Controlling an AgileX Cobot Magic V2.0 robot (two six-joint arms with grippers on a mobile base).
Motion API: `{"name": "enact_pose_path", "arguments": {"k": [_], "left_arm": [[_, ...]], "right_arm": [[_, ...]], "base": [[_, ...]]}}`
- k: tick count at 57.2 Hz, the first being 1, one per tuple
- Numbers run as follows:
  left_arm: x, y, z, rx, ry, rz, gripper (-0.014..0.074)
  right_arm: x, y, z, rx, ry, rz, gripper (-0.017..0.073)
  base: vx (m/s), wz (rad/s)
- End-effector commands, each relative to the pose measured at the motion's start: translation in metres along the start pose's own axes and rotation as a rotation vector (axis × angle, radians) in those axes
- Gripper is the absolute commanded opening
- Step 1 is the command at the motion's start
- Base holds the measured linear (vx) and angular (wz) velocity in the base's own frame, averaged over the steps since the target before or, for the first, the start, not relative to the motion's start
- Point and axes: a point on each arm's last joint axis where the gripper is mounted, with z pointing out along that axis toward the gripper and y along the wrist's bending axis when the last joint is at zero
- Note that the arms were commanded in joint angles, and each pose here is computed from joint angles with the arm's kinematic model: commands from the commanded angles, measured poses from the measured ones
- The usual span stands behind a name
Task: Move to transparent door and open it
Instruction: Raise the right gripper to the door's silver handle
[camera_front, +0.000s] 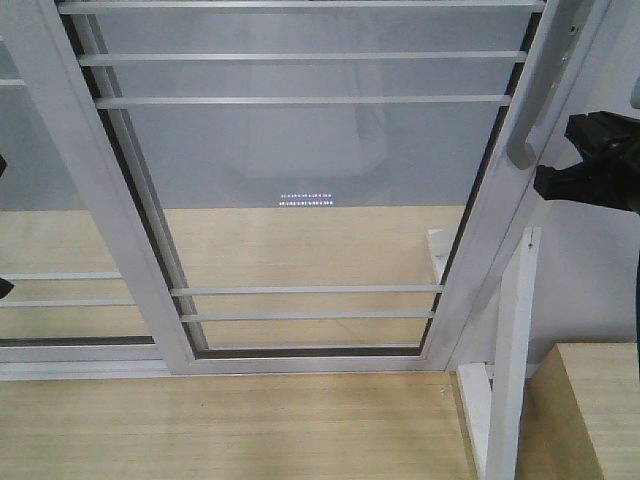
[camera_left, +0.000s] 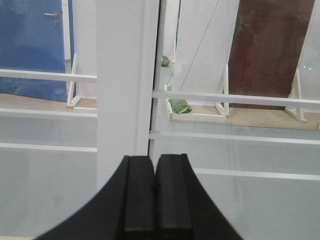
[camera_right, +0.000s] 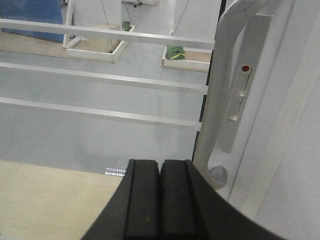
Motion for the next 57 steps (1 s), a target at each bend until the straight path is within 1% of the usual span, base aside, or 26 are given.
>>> {"name": "enact_pose_path", "arguments": {"k": [1,5,8,10,14,16,17,18,22,23,26,31,33,35,37,38,42,44,47,50,52,53,57], "left_arm": [[-0.018,-0.004,0.003,0.035,-0.118,0.042,0.006],[-0.017,-0.006,0.004,0.059,-0.108,0.085,0.011],[-0.016,-0.007,0.005,0.069,-0.105,0.095,0.0153],[-0.015,-0.008,0.005,0.073,-0.105,0.092,0.0188],[-0.015,-0.007,0.005,0.074,-0.099,0.06,0.0262],[-0.015,-0.007,0.005,0.074,-0.099,0.045,0.0302],[-0.015,-0.007,0.005,0.075,-0.099,0.036,0.0324],[-0.015,-0.007,0.005,0.075,-0.097,0.032,0.0339],[-0.014,-0.007,0.005,0.074,-0.091,0.021,0.0401],[-0.014,-0.007,0.005,0.073,-0.087,0.02,0.0426],[-0.013,-0.007,0.006,0.072,-0.079,0.02,0.0461],[-0.012,-0.007,0.006,0.069,-0.065,0.019,0.0498],[-0.011,-0.007,0.006,0.068,-0.057,0.011,0.0501],[-0.011,-0.006,0.006,0.067,-0.052,0.002,0.0501],[-0.01,-0.006,0.006,0.066,-0.045,-0.007,0.0499],[-0.01,-0.006,0.006,0.065,-0.041,-0.014,0.0499],[-0.009,-0.006,0.006,0.064,-0.036,-0.022,0.0499],[-0.009,-0.006,0.006,0.064,-0.035,-0.022,0.0499],[-0.009,-0.006,0.006,0.064,-0.035,-0.022,0.0499],[-0.009,-0.006,0.006,0.064,-0.035,-0.022,0.0499],[-0.009,-0.006,0.006,0.064,-0.035,-0.022,0.0499],[-0.009,-0.006,0.006,0.064,-0.035,-0.022,0.0499],[-0.009,-0.006,0.006,0.064,-0.035,-0.022,0.0499]], "right_arm": [[-0.025,-0.001,-0.003,0.011,-0.155,-0.027,0.005],[-0.026,-0.001,-0.004,0.015,-0.165,-0.055,0.0106],[-0.026,-0.001,-0.004,0.017,-0.171,-0.07,0.017],[-0.026,-0.001,-0.004,0.017,-0.171,-0.077,0.0218],[-0.026,-0.001,-0.004,0.019,-0.171,-0.088,0.0323],[-0.026,-0.001,-0.004,0.019,-0.172,-0.094,0.0401],[-0.026,-0.001,-0.004,0.019,-0.172,-0.094,0.0414],[-0.026,-0.001,-0.004,0.02,-0.174,-0.093,0.0465],[-0.027,-0.001,-0.004,0.021,-0.183,-0.091,0.0557],[-0.028,-0.002,-0.004,0.022,-0.191,-0.091,0.0594],[-0.03,-0.002,-0.004,0.027,-0.211,-0.096,0.0643],[-0.032,-0.006,-0.002,0.055,-0.252,-0.129,0.0652],[-0.032,-0.011,0.001,0.084,-0.267,-0.12,0.0645],[-0.032,-0.016,0.003,0.111,-0.278,-0.095,0.0633],[-0.031,-0.024,0.006,0.149,-0.28,-0.048,0.0617],[-0.029,-0.028,0.008,0.172,-0.277,-0.014,0.0608],[-0.024,-0.042,0.014,0.238,-0.28,0.073,0.057],[-0.021,-0.047,0.019,0.257,-0.282,0.09,0.0551],[-0.017,-0.05,0.027,0.266,-0.293,0.09,0.0522],[-0.014,-0.05,0.034,0.258,-0.311,0.072,0.0499],[-0.012,-0.05,0.04,0.248,-0.322,0.065,0.0488],[-0.012,-0.049,0.041,0.239,-0.34,0.053,0.048],[-0.009,-0.048,0.055,0.199,-0.362,0.048,0.0466]], "base": [[0.0,0.0],[0.0,0.0],[0.0,0.0],[0.0,0.0],[0.0,0.0],[0.0,0.0],[0.0,0.0],[0.0,0.0],[0.0,0.0],[0.0,0.0],[0.0,0.0],[0.0,0.0],[0.0,0.0],[0.0,0.0],[0.0,0.0],[0.0,0.0],[0.0,0.0],[0.0,0.0],[0.0,0.0],[0.0,0.0],[0.0,0.0],[0.0,0.0],[0.0,0.0]]}}
